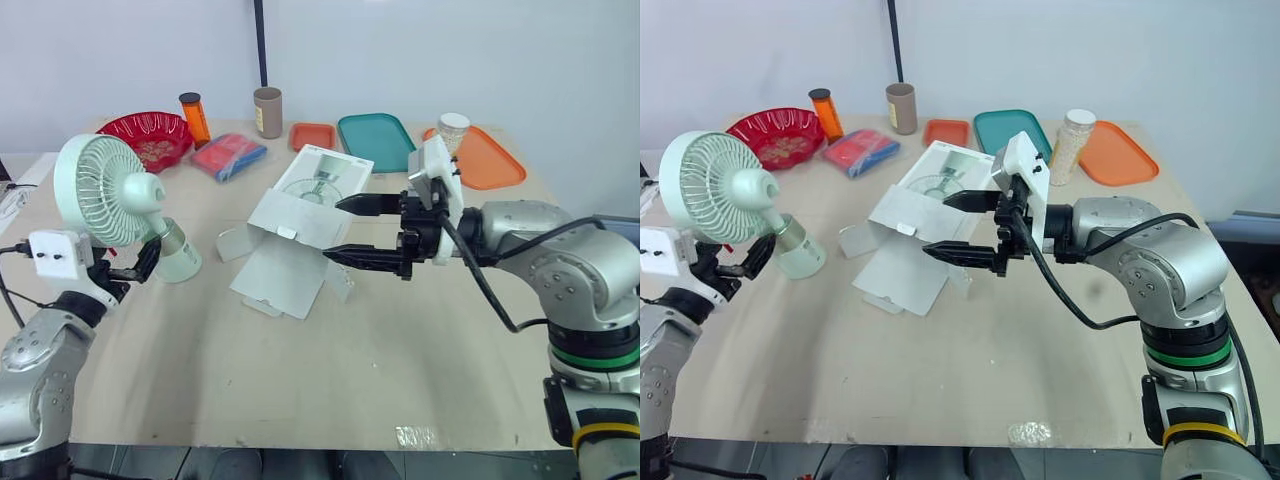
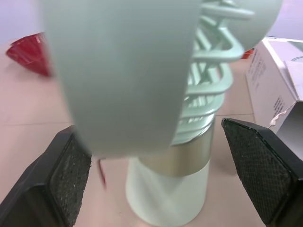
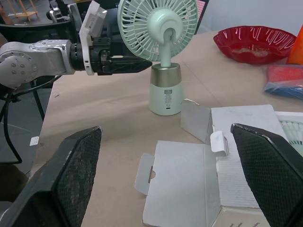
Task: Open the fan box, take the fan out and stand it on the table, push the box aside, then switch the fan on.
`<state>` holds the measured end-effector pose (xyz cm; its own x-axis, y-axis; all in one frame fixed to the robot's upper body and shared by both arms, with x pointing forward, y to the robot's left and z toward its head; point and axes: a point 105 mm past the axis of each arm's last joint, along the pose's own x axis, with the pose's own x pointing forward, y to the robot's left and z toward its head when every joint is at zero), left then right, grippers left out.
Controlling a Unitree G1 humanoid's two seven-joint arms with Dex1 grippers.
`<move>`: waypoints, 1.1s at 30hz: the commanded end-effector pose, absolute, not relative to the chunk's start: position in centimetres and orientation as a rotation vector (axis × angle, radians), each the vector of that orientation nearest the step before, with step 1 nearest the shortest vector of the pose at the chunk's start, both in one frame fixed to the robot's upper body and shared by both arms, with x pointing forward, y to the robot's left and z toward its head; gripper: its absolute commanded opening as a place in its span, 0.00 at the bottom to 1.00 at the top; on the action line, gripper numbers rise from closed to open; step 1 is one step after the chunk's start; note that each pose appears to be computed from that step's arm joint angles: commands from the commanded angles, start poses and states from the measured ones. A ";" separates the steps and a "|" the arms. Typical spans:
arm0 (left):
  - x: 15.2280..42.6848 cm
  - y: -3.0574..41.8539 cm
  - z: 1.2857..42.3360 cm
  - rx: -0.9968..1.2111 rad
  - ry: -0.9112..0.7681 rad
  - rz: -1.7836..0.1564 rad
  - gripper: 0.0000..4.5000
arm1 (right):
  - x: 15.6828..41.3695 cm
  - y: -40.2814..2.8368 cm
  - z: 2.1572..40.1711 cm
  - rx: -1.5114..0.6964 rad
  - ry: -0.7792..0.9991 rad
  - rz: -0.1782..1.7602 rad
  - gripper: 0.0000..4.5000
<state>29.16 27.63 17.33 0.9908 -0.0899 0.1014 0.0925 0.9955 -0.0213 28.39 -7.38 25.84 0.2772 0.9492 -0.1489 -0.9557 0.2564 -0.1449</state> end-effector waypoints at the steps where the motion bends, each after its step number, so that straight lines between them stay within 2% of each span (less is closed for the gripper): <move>1: 27.3 28.6 19.0 -0.004 -0.136 -0.072 0.99 | 27.7 -7.6 26.7 -0.249 -0.011 1.295 1.00; 6: 26.3 29.0 19.1 0.009 -0.109 -0.076 0.99 | 27.7 -7.7 26.4 -0.245 -0.004 1.291 1.00; 12: 23.5 30.3 18.2 0.010 -0.015 -0.110 0.99 | 26.7 -7.4 25.6 -0.233 0.020 1.275 1.00; 18: 20.8 29.9 17.7 0.014 0.131 -0.287 0.99 | 25.6 -6.3 24.7 -0.193 0.051 1.276 1.00; 24: 17.8 29.7 17.0 0.105 0.259 -0.410 0.99 | 25.7 -6.3 23.8 -0.169 0.084 1.250 1.00; 29: 17.6 25.8 18.3 0.195 0.225 -0.636 0.99 | 27.2 -6.5 23.1 -0.160 0.102 1.123 1.00; 33: 19.2 23.0 20.2 0.168 0.124 -0.724 0.99 | 27.8 -6.4 22.3 -0.205 0.115 1.031 1.00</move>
